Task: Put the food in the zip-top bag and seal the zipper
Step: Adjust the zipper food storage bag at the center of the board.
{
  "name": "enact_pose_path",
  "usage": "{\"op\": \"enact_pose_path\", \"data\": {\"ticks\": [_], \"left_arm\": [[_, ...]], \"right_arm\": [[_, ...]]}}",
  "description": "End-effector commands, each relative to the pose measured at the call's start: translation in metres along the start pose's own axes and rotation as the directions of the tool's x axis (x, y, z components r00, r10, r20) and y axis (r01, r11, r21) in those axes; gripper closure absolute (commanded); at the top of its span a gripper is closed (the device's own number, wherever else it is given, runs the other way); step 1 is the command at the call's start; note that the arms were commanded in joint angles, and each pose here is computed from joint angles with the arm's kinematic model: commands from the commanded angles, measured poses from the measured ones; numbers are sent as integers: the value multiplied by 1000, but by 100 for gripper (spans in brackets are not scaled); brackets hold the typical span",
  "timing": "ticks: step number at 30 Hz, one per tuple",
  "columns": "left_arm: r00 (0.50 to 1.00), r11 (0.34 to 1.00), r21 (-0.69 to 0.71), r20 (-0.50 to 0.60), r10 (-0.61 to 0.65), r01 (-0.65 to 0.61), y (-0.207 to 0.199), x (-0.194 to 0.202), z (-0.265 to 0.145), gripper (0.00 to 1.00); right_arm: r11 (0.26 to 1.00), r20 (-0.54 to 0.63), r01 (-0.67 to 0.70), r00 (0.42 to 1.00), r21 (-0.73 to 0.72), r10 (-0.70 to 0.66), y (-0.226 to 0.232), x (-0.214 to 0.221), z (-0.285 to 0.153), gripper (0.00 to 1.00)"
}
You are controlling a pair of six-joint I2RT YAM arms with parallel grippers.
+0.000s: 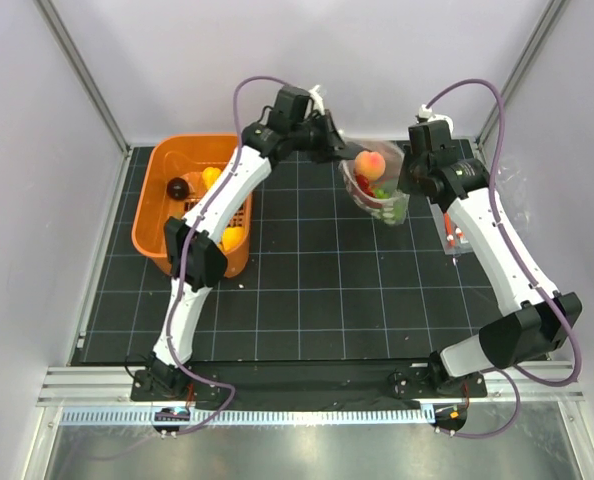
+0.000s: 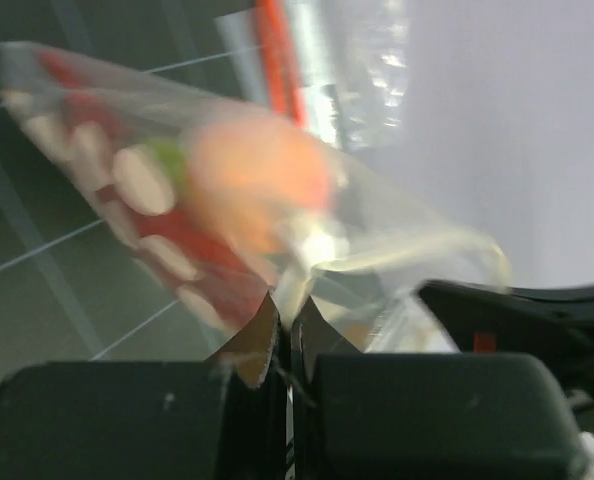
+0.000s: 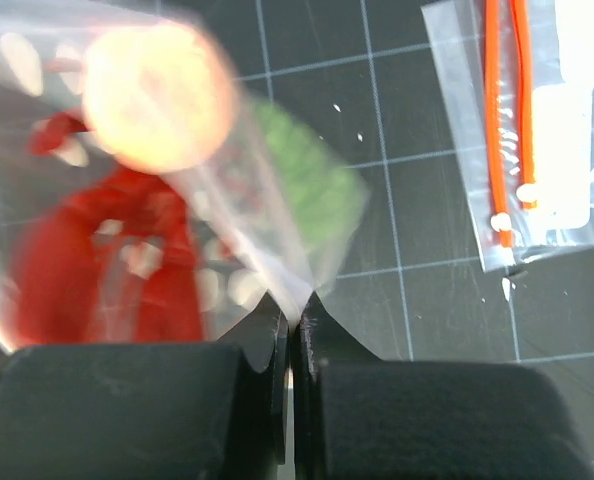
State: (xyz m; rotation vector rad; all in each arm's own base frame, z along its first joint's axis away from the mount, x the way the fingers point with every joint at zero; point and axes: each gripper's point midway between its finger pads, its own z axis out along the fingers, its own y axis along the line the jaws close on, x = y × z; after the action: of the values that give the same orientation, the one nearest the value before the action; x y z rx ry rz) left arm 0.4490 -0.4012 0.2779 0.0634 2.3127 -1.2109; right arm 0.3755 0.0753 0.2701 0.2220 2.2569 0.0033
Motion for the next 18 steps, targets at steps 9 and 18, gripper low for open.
{"op": "enact_pose_path", "data": {"ticks": [9, 18], "left_arm": [[995, 982, 188, -96, -8, 26, -12, 38, 15, 100], [993, 985, 174, -120, 22, -1, 34, 55, 14, 100]], "right_arm": [[973, 52, 127, 992, -192, -119, 58, 50, -43, 99], [919, 56, 225, 974, -325, -219, 88, 100, -53, 50]]}}
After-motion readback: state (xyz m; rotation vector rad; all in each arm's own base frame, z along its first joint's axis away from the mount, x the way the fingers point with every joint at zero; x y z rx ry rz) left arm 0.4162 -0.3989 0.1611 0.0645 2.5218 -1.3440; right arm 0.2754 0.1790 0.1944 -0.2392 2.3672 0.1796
